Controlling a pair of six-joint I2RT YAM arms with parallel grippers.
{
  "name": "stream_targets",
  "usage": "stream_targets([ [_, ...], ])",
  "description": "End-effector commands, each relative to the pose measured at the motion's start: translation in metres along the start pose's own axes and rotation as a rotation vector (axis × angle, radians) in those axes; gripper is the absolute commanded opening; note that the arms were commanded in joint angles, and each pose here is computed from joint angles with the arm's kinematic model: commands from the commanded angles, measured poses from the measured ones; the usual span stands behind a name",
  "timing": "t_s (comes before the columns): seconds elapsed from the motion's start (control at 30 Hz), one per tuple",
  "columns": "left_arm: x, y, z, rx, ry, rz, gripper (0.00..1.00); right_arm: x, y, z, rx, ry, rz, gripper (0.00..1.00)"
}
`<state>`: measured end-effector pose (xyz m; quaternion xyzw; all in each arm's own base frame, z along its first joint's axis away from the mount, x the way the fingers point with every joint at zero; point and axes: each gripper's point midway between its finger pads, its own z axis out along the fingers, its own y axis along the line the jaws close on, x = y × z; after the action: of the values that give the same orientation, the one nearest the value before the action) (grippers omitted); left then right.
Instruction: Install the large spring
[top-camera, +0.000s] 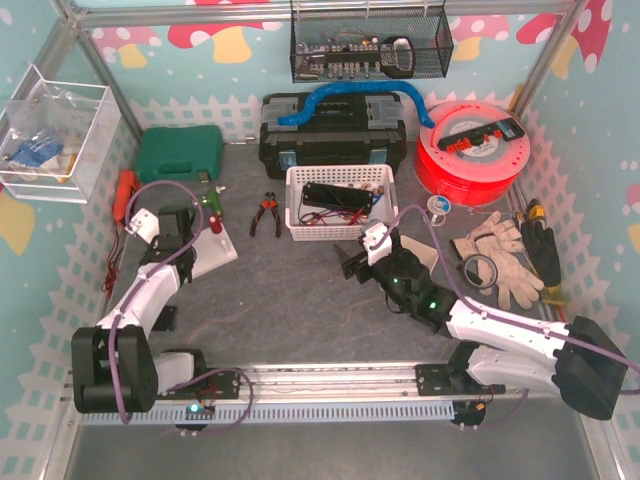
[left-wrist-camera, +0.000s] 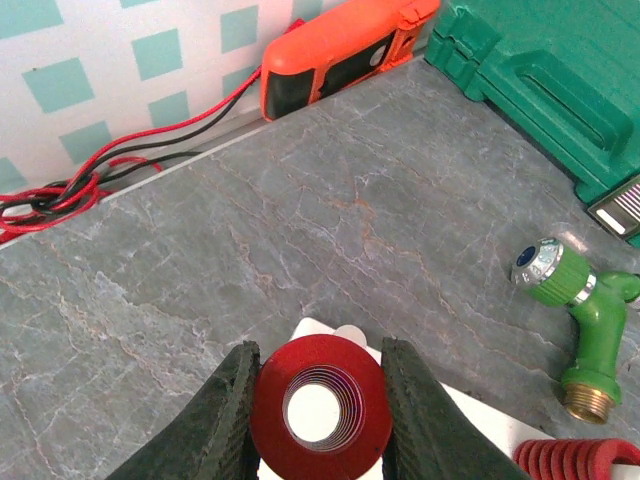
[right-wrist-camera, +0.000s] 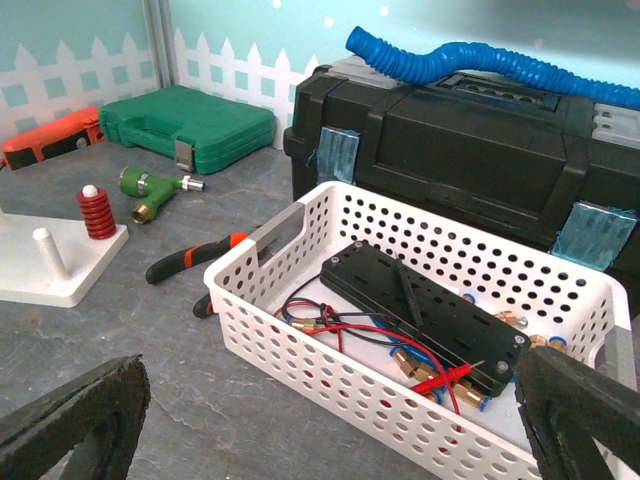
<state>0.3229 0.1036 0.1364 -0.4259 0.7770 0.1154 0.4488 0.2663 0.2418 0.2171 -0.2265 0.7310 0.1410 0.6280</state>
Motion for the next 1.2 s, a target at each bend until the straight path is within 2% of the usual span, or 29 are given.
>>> stream_targets([
  [0.0, -0.028, -0.01, -0.001, 0.012, -0.091, -0.043, 0.0, -0.01, 0.001, -0.003, -0.019, -0.025, 0.0, 0.99],
  [0.4, -0.034, -0.021, 0.01, 0.012, -0.118, -0.021, 0.0, -0.015, -0.002, -0.009, -0.014, -0.051, 0.001, 0.99],
  [0.97, -0.018, -0.021, 0.035, -0.017, -0.084, 0.007, 0.0, -0.016, -0.004, -0.011, -0.012, -0.06, -0.001, 0.99],
  [1.17, -0.009, -0.022, 0.043, -0.016, -0.063, 0.012, 0.1, -0.015, -0.004, -0.009, -0.009, -0.056, -0.006, 0.99],
])
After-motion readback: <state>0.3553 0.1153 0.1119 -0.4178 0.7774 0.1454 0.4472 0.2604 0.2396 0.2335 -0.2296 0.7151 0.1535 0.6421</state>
